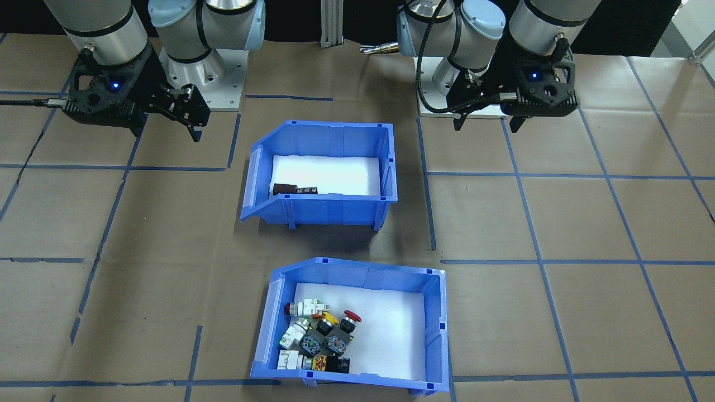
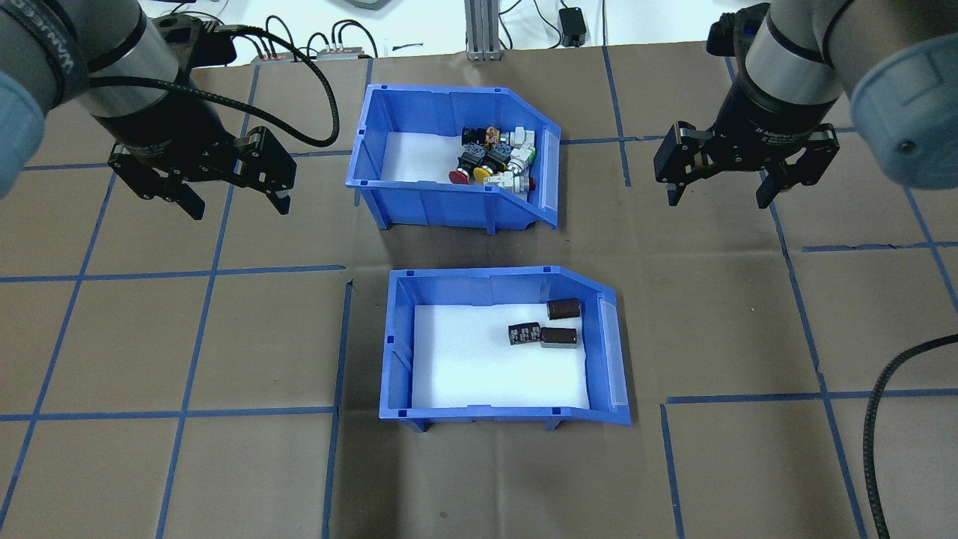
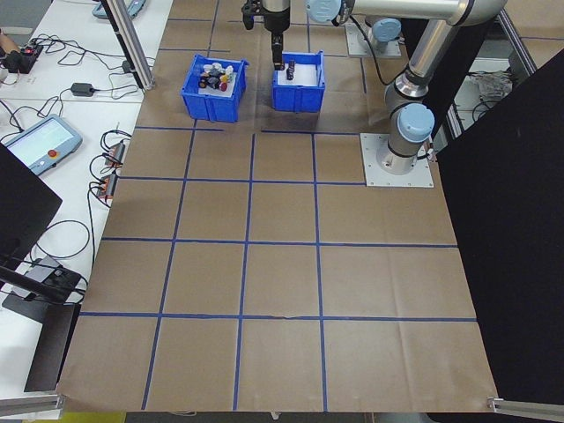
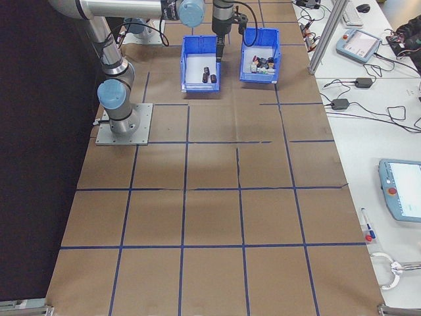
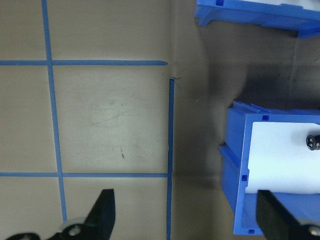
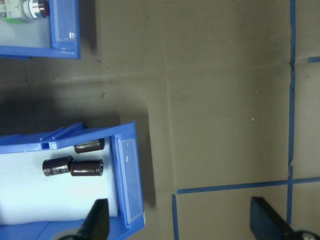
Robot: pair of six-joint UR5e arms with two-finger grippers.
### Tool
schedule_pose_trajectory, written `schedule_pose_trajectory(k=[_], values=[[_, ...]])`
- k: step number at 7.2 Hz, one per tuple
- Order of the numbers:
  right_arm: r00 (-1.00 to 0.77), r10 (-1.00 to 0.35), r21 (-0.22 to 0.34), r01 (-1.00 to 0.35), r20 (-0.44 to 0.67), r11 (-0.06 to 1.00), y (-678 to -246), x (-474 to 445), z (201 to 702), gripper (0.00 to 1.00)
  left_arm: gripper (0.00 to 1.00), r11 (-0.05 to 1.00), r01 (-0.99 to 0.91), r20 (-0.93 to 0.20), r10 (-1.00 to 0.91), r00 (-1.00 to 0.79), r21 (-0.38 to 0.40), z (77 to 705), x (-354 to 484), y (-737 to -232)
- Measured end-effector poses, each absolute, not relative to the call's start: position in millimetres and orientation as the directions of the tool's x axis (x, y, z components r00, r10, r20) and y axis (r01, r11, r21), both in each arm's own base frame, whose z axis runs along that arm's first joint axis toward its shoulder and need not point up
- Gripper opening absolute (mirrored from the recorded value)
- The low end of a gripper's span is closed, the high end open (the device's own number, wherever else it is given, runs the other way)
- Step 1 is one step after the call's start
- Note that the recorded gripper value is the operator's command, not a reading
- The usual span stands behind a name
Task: Place battery box in front
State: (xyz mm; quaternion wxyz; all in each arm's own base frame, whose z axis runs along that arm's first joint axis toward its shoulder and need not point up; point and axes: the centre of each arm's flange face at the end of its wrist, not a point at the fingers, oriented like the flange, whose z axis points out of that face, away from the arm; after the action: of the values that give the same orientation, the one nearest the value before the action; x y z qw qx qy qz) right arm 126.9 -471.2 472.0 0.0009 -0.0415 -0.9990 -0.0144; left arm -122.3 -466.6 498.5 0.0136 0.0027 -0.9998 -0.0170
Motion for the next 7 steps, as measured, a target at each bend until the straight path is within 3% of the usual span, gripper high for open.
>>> schedule_pose_trajectory(k=[7], values=[[-0.999,0.049,0.041,0.049,0.007,0.998,-469.1,128.9,469.1,1.00,1.00,0.999,-0.005,0.032,-0.006,-0.999,0.039,496.9,-122.8,-467.0]])
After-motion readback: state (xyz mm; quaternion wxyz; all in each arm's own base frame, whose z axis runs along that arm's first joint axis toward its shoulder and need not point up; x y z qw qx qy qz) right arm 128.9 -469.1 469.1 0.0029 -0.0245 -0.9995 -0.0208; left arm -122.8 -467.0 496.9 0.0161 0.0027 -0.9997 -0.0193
